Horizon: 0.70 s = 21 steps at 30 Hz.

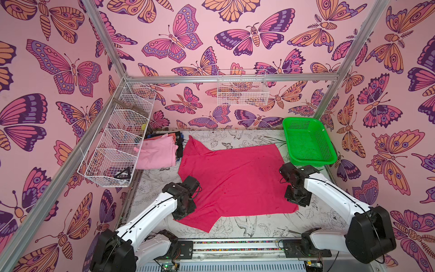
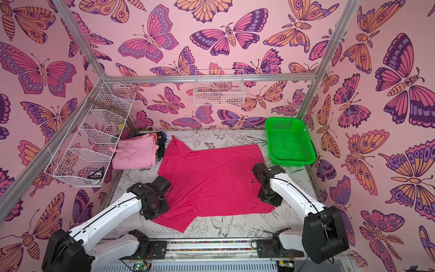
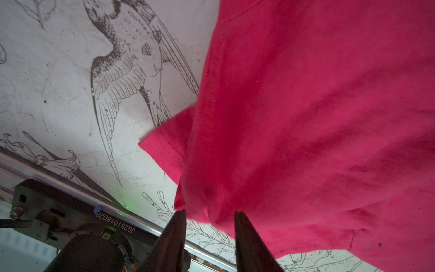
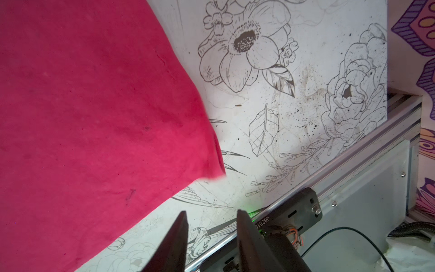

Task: Fold and stack t-shirts
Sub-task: Move the T-shirt to the center of the board.

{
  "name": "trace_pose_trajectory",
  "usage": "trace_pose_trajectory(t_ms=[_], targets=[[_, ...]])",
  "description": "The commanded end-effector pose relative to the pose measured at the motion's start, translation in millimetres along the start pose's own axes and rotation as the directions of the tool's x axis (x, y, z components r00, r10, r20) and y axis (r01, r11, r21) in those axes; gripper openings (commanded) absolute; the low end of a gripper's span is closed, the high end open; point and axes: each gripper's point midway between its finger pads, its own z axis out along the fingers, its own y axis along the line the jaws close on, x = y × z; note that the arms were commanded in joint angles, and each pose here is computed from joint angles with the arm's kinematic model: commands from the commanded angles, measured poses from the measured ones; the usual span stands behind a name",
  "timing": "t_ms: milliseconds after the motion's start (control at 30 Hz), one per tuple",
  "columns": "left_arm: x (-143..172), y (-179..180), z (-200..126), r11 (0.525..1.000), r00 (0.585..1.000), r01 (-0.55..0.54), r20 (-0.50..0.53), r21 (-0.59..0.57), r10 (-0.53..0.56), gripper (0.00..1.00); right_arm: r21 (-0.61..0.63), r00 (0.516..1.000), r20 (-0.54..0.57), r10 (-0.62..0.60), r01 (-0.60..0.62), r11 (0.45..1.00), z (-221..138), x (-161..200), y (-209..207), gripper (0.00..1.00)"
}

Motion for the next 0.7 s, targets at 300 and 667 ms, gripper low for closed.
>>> trace_pose_trajectory(t_ms=[300,667], targets=[[4.5,14.5,-19.4,1.0,1.0,-0.012,0.018,-0.019,0.012,0.65,-0.129,0.998,0.017,-0.054,0.055,0.99,-10.4,0.6,27.1,0.35],[39.5,23.9,-14.0,0.998,0.998,-0.049,-0.035,-0.025,0.048,0.6,-0.242,0.952,0.063,-0.3,0.306,0.921,-32.9,-15.2,139.7,0.18]])
